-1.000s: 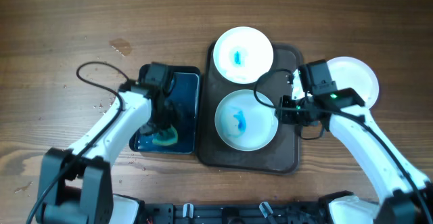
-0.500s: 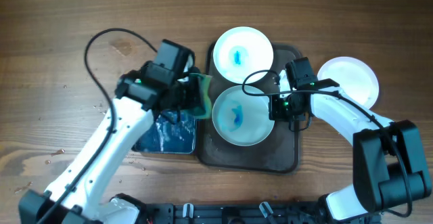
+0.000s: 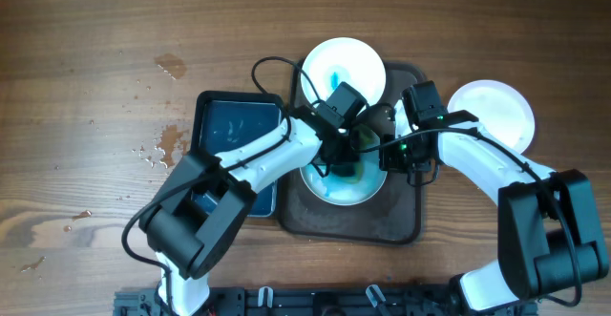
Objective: Clean dirty plates on tray and stack at the side
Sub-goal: 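Hold the plate with the right gripper and scrub it with the sponge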
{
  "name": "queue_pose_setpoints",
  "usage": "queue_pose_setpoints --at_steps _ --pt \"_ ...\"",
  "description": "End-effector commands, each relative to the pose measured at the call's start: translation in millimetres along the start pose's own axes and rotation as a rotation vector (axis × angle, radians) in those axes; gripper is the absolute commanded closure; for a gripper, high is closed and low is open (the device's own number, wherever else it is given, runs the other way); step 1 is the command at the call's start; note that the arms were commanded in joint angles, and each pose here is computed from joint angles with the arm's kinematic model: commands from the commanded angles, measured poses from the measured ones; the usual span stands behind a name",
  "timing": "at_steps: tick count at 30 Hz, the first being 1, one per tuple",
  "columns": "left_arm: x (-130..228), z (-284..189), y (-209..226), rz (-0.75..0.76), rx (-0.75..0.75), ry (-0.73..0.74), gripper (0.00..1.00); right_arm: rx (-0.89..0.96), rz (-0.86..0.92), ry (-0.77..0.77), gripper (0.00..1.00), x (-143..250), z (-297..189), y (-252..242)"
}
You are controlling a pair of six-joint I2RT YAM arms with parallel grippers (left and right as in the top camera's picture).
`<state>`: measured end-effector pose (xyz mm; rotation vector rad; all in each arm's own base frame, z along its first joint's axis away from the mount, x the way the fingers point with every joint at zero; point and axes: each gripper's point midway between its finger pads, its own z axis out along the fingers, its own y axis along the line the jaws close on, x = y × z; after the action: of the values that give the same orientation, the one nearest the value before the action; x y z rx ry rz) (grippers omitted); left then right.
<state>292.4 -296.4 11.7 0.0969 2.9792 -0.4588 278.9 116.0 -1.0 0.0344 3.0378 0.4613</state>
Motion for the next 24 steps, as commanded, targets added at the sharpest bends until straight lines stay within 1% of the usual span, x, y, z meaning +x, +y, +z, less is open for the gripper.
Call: queue_pose_setpoints --at_steps 1,4,6,7,8,9,12,13,17,20,22,24 --pt "-3 -3 90 -0.125 -0.299 -0.01 0.96 0.082 0.025 0.054 0.96 14 11 -18" --pt "-8 -17 115 -0.184 -0.338 -0.004 0.96 0.082 0.025 0.054 0.96 14 11 -18" --pt "-9 -19 111 -0.192 -0.292 0.01 0.96 0.082 0.025 0.054 0.96 14 11 -18" --pt "-7 -16 98 -0.166 -0.225 0.037 0.96 0.082 0.025 0.054 0.96 14 11 -18" --pt "-3 -12 75 -0.137 -0.11 0.074 0.96 0.082 0.025 0.054 0.96 14 11 -18" --pt "-1 -9 57 -0.124 -0.027 0.094 0.96 0.082 0.025 0.054 0.96 14 11 -18" --pt "5 -1 -2 -0.048 0.194 0.121 0.96 0.082 0.025 0.054 0.96 14 11 -18" --pt "9 5 -21 -0.022 0.252 0.13 0.96 0.082 0.025 0.054 0.96 14 11 -18" --pt "29 22 -62 0.007 0.36 0.176 0.96 0.082 0.025 0.054 0.96 14 11 -18" --pt "40 27 -70 0.032 0.368 0.2 0.96 0.082 0.025 0.055 0.96 14 11 -18" --pt "42 27 -63 0.02 0.347 0.215 0.96 0.082 0.025 0.055 0.96 14 11 -18" --pt "44 27 -44 -0.031 0.301 0.253 0.96 0.082 0.025 0.055 0.96 14 11 -18"
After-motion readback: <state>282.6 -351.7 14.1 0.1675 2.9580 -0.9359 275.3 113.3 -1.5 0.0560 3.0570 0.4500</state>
